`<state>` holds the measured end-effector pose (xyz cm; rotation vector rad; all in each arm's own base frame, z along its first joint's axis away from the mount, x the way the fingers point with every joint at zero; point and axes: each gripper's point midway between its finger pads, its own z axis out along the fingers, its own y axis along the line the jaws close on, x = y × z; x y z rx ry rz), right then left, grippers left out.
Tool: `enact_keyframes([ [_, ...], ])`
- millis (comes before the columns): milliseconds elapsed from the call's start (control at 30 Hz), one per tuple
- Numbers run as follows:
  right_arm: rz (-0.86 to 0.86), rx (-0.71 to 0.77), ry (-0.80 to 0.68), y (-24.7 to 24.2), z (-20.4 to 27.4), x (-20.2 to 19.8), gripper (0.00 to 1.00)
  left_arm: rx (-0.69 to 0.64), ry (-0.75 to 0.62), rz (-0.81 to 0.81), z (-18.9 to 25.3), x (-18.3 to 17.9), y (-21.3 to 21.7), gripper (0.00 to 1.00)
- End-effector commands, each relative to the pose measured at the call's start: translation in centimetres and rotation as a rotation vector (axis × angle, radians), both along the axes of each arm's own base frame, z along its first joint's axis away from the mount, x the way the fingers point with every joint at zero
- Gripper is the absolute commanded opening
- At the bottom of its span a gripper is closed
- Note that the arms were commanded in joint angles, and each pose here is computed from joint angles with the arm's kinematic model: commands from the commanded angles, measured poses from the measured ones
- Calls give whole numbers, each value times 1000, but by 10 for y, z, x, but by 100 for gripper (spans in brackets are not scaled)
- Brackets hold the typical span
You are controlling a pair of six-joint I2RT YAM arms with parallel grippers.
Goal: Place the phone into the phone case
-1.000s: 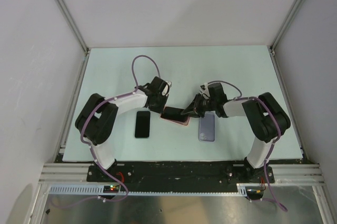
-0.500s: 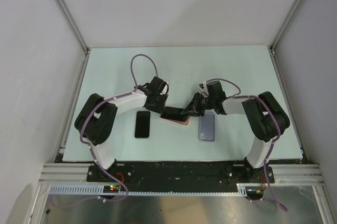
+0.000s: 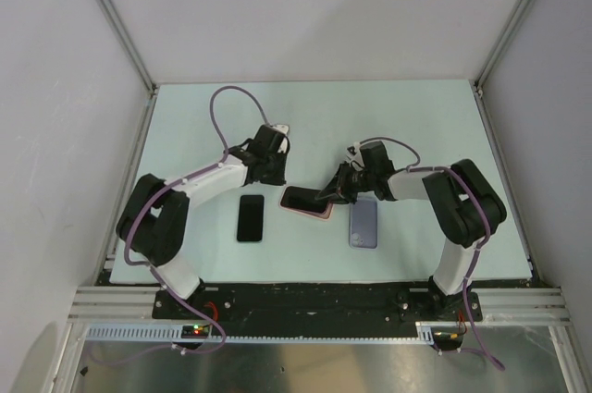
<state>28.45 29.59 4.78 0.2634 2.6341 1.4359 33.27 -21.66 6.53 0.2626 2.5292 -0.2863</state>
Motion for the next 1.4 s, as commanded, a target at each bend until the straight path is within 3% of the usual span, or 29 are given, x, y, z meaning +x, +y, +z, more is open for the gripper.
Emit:
enact_keyframes([
  [0,-99,-316,66,-30,-79,-9,0,-28,7,12,-5,7,-7,17],
  [167,-98,-350,50,-33,-79,-9,2,-30,34,7,-17,5,-10,11],
  [400,-109,-363,-17,-39,-52,0,35,-27,35,4,-18,4,-9,10],
  [667,-133,-360,-90,-48,-14,9,48,-21,50,-4,-24,2,-9,9],
  [1167,-158,-420,-188,-57,16,9,49,-28,61,-15,-26,-1,-11,7],
  [1367,-135,-426,-197,-41,8,3,39,-28,61,-15,-28,-2,-10,6],
])
